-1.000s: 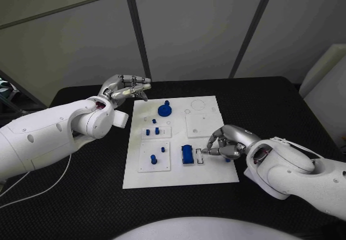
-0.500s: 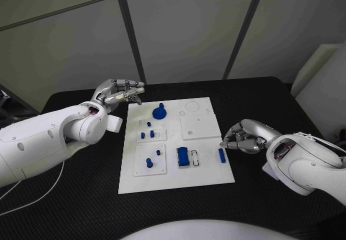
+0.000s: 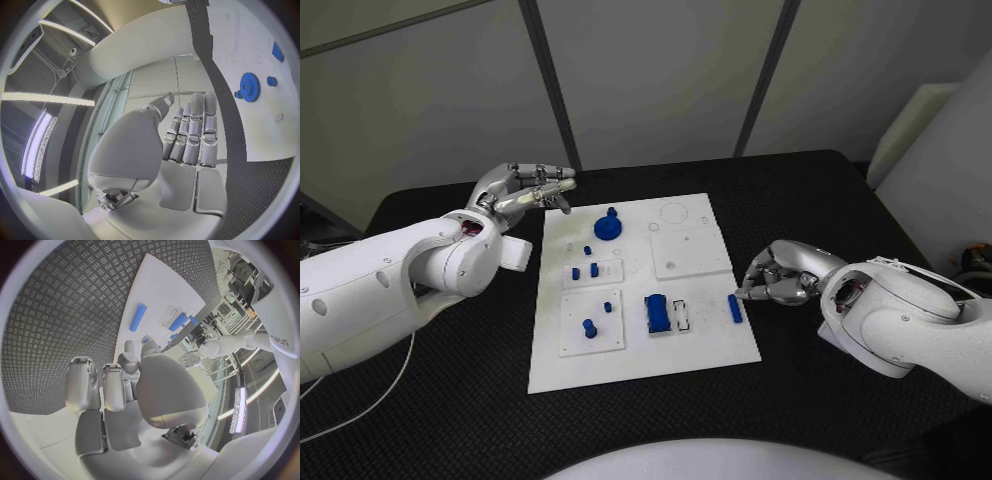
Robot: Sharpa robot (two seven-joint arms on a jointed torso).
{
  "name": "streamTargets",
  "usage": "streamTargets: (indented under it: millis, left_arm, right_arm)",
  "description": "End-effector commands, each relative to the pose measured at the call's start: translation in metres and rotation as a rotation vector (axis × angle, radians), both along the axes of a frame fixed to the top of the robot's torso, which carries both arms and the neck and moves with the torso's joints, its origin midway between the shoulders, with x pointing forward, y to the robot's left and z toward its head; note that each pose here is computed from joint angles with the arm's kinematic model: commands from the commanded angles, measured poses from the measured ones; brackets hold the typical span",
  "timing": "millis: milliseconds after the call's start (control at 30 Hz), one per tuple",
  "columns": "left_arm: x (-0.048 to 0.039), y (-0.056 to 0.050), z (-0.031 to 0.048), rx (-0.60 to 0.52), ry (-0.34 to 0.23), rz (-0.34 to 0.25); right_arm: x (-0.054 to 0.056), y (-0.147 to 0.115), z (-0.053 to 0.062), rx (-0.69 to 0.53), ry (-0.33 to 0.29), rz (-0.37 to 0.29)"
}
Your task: Assemble the parts on the task board
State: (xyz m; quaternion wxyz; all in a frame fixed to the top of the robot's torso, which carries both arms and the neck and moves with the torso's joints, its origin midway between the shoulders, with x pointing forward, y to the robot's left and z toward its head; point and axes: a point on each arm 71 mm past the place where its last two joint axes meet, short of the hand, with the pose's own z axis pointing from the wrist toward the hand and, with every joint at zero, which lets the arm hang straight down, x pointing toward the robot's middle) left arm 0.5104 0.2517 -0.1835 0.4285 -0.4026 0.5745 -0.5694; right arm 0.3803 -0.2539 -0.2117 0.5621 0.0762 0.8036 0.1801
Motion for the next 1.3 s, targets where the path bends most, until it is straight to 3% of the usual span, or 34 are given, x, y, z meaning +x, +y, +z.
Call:
streamTargets:
  millis: [33,300,1067,1300]
  left_arm:
    - [-0.0001,0.0,0.0009,-0.006,-0.004,-0.005]
    - [-0.0003,0.0,0.0002,-0.005,-0.002,-0.004]
    - [-0.0006,0.001,-0.0006,-0.005,0.0,-0.004]
    - [-0.0007,0.002,-0.0006,-0.004,0.0,-0.003]
  right_arm:
    - [0.001,0.001,-0.003,-0.067,0.017,0.02]
    - [0.0,0.005,-0.012,-0.088,0.038,0.034]
    - [0.003,0.018,-0.021,-0.141,0.043,0.085]
    - [-0.001,0.024,-0.031,-0.202,0.067,0.132]
